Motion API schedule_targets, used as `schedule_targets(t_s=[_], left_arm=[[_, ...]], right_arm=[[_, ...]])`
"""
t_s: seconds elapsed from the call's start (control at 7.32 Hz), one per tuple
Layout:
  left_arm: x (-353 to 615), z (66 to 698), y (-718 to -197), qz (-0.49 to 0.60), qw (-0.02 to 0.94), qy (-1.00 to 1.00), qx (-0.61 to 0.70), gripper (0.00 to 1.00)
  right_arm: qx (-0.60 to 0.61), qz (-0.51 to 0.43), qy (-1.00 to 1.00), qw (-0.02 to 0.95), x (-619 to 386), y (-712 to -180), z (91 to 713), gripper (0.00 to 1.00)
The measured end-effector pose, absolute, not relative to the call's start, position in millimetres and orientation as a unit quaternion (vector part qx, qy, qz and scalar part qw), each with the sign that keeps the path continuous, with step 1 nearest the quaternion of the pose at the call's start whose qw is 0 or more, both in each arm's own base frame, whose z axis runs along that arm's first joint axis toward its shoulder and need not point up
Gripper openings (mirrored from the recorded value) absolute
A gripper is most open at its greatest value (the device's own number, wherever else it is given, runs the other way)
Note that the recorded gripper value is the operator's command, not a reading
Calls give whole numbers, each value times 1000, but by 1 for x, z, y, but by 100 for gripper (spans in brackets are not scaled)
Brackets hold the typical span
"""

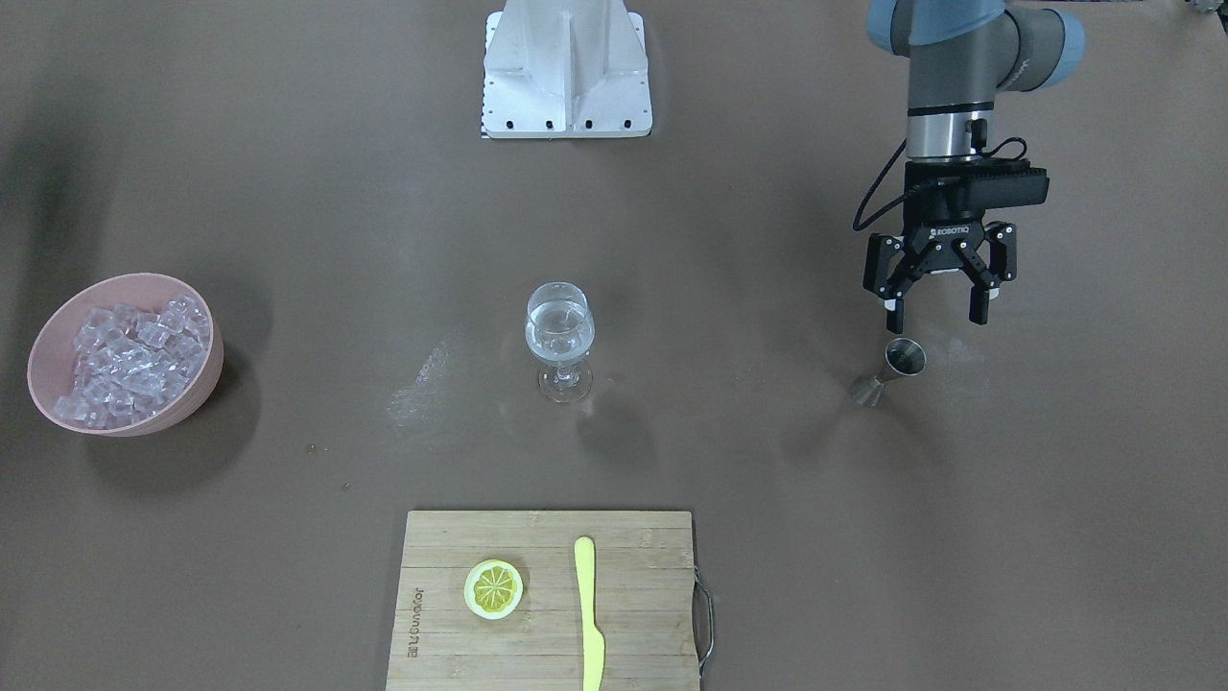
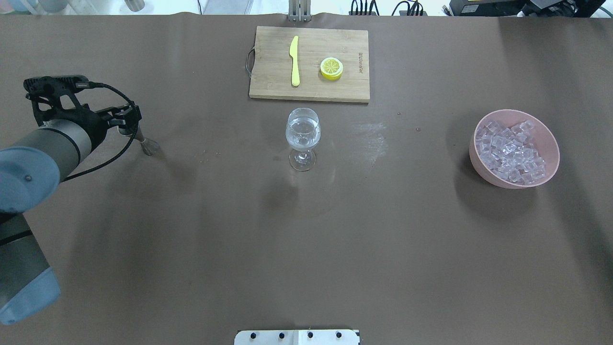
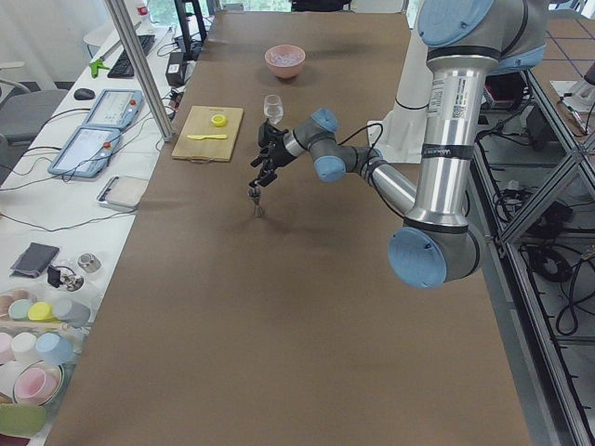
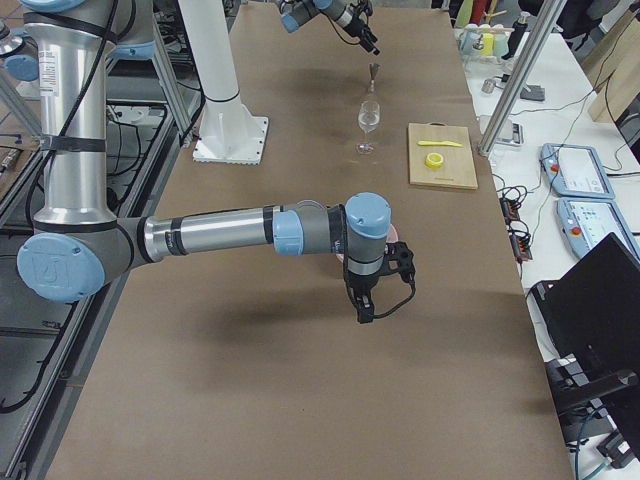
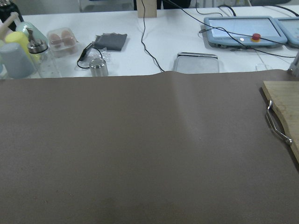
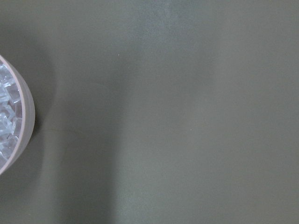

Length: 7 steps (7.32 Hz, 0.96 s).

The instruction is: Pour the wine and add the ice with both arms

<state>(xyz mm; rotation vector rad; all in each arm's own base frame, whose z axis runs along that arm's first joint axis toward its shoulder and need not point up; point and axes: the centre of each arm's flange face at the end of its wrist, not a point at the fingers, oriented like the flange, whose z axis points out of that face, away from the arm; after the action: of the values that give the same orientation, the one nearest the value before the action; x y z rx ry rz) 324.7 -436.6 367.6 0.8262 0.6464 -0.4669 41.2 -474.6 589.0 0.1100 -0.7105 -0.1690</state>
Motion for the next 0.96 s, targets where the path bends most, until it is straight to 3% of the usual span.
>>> schedule_targets(t_s=[0.41, 0.96], left_arm=[[370, 401, -430, -317, 794, 262, 448, 98], [402, 420, -433, -351, 770, 250, 470, 98]], right_arm=[[52, -82, -347, 933, 41, -473, 591, 100], [51, -82, -347, 933, 41, -473, 592, 100]])
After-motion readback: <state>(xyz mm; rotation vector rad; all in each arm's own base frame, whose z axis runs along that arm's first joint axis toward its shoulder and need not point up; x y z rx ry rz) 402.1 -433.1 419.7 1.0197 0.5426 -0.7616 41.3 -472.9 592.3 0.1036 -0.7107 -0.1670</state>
